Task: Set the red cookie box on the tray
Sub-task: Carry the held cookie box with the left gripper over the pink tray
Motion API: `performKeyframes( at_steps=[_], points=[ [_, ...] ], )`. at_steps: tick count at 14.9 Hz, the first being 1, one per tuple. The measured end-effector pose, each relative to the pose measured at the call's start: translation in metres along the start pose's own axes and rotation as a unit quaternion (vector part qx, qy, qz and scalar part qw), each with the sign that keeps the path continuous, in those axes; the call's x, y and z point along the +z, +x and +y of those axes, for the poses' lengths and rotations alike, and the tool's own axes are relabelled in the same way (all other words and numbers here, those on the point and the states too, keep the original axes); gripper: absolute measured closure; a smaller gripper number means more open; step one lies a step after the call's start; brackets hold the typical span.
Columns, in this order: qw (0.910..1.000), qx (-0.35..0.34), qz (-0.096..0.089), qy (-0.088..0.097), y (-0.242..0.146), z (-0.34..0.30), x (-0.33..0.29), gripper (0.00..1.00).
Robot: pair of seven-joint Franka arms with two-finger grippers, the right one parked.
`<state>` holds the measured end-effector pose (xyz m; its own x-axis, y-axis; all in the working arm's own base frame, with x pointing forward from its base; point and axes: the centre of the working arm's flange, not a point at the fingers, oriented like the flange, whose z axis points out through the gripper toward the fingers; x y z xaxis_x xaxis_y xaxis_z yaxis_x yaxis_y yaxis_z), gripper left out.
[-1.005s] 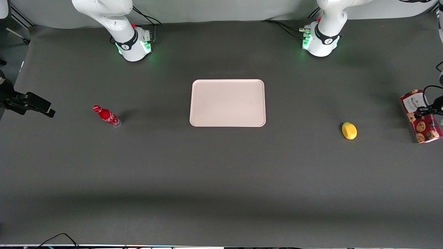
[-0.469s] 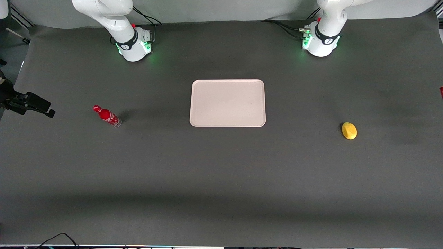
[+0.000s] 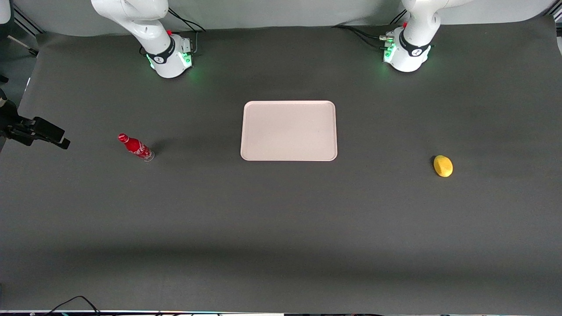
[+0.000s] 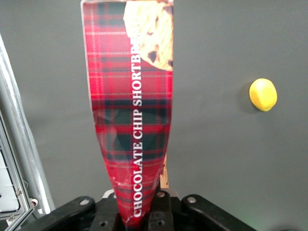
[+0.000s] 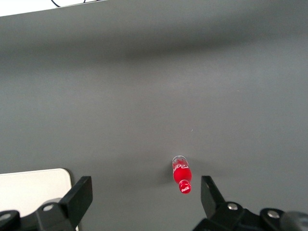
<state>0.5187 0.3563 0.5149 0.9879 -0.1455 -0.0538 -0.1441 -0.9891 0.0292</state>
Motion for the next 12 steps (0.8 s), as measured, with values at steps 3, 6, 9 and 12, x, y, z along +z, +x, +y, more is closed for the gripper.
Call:
performKeyframes(
  at_steps=[3, 6, 9, 12],
  points=[
    [0.9998, -0.017, -0.009, -0.003, 0.040, 0.048, 0.003, 0.85],
    [0.9985, -0.049, -0.024, -0.011, 0.088, 0.130, 0.005, 0.85],
    [0.9960, -0.084, -0.024, -0.019, 0.129, 0.226, 0.002, 0.85],
    [0.9937, -0.106, -0.025, -0.027, 0.151, 0.311, 0.000, 0.85]
  ],
)
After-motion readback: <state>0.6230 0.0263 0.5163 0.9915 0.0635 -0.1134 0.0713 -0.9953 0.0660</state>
